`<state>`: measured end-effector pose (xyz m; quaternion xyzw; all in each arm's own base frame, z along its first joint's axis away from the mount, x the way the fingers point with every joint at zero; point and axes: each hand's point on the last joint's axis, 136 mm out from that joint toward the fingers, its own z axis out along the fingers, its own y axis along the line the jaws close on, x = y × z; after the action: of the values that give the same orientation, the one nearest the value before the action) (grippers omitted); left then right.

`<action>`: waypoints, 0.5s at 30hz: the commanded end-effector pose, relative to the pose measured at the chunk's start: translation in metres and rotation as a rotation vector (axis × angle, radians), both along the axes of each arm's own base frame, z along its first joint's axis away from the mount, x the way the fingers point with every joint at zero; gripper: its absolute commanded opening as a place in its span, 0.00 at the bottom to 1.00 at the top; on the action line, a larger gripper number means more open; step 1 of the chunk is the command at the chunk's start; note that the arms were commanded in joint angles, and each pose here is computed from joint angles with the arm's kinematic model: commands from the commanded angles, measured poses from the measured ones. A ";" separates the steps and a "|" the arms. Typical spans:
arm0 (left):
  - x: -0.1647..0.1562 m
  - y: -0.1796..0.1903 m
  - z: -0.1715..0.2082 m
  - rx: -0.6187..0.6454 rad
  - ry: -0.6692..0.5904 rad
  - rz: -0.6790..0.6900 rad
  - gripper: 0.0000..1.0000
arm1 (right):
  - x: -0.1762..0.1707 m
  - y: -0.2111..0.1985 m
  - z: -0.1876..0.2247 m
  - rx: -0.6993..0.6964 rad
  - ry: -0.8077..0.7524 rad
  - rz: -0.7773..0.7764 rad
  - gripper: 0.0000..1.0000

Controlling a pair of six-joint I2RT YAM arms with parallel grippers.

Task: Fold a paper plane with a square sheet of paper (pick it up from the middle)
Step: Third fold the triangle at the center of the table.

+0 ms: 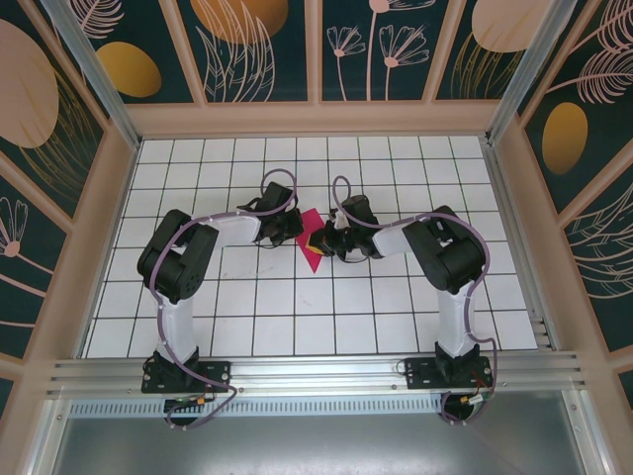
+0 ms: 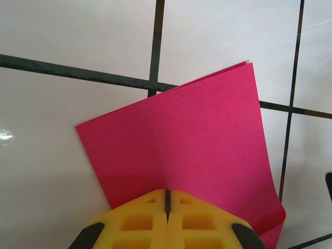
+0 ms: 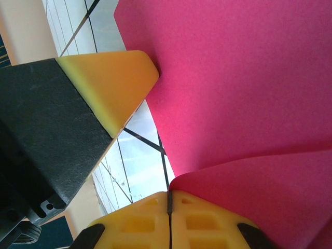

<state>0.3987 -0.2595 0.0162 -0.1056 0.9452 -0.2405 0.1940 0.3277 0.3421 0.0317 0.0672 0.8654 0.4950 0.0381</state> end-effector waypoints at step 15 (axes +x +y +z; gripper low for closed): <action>-0.007 0.000 -0.011 0.012 0.046 -0.021 0.07 | 0.000 0.001 -0.020 -0.052 0.009 0.014 0.09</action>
<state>0.3989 -0.2601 0.0162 -0.1052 0.9451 -0.2415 0.1935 0.3271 0.3416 0.0252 0.0664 0.8689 0.4893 0.0339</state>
